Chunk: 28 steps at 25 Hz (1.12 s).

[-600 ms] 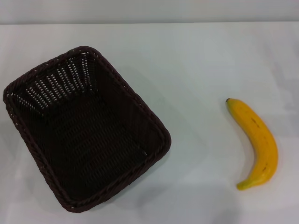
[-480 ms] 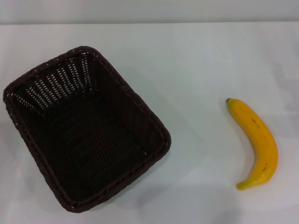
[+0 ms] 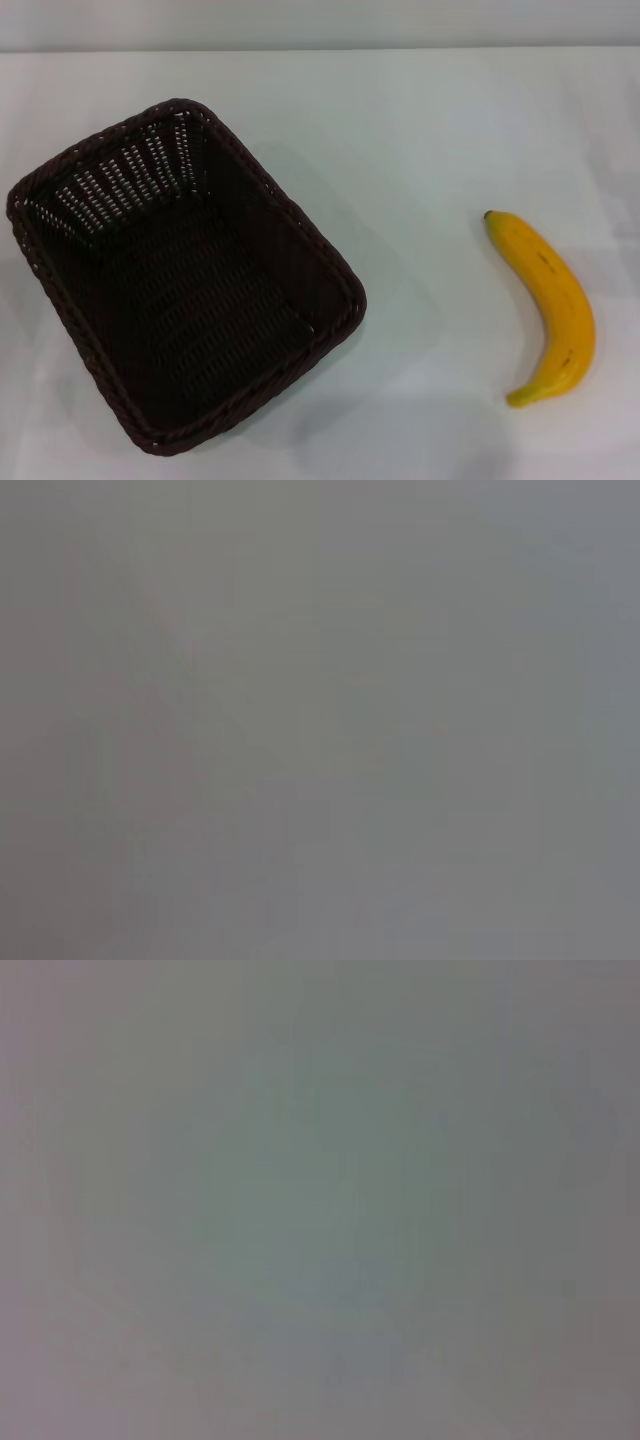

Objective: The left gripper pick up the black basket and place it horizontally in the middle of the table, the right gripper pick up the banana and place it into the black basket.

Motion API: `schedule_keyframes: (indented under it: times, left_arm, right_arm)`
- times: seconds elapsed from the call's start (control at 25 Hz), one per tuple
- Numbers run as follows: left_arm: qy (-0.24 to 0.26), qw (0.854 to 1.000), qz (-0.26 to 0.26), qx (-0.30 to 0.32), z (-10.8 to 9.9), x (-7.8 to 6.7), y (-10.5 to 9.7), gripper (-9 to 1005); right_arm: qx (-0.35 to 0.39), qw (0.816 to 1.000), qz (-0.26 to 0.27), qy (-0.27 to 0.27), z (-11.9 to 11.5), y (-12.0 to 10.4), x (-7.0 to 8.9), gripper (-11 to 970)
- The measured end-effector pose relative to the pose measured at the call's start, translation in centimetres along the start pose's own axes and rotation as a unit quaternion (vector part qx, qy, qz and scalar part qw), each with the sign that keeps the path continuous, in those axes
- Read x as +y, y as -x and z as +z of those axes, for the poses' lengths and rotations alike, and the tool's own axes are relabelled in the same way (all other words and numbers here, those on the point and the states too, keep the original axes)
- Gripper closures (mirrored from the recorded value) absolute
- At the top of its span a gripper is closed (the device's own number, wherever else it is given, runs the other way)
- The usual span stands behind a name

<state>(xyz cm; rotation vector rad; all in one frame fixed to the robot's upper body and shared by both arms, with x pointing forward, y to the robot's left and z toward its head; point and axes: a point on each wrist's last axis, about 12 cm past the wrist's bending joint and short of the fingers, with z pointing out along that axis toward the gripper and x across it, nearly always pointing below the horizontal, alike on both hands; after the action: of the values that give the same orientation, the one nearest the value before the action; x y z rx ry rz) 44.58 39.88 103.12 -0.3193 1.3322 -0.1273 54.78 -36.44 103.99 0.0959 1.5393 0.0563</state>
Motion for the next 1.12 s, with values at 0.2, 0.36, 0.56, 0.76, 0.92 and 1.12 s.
schedule_keyframes:
  times: [0.2, 0.36, 0.56, 0.76, 0.92, 1.12]
  left_arm:
    - [-0.003, 1.0, -0.001, 0.002, 0.0, 0.0, 0.0, 118]
    - [-0.011, 1.0, -0.008, 0.008, -0.1, 0.1, 0.0, 117]
    - [-0.068, 0.997, -0.031, 0.037, 0.5, 0.7, 1.2, 116]
    - [-0.145, 0.978, -0.089, 0.119, 2.7, 2.7, 5.3, 116]
    - [-0.176, 0.954, -0.104, 0.22, 5.4, 3.9, 9.4, 115]
    - [-0.21, 0.913, -0.08, 0.339, 8.9, 3.7, 13.8, 114]
  right_arm:
    - [-0.001, 1.0, -0.001, 0.0, 0.1, 0.1, -0.1, 94]
    - [0.0, 1.0, -0.01, 0.009, 0.1, 0.2, -0.2, 95]
    - [-0.003, 1.0, -0.014, 0.013, 0.3, 0.5, -0.4, 96]
    - [-0.003, 1.0, -0.022, 0.022, 0.7, 0.6, 0.0, 97]
    - [0.002, 0.999, -0.023, 0.027, 1.2, 0.7, 0.4, 98]
    - [0.003, 0.999, -0.022, 0.033, 1.5, 0.7, 1.1, 99]
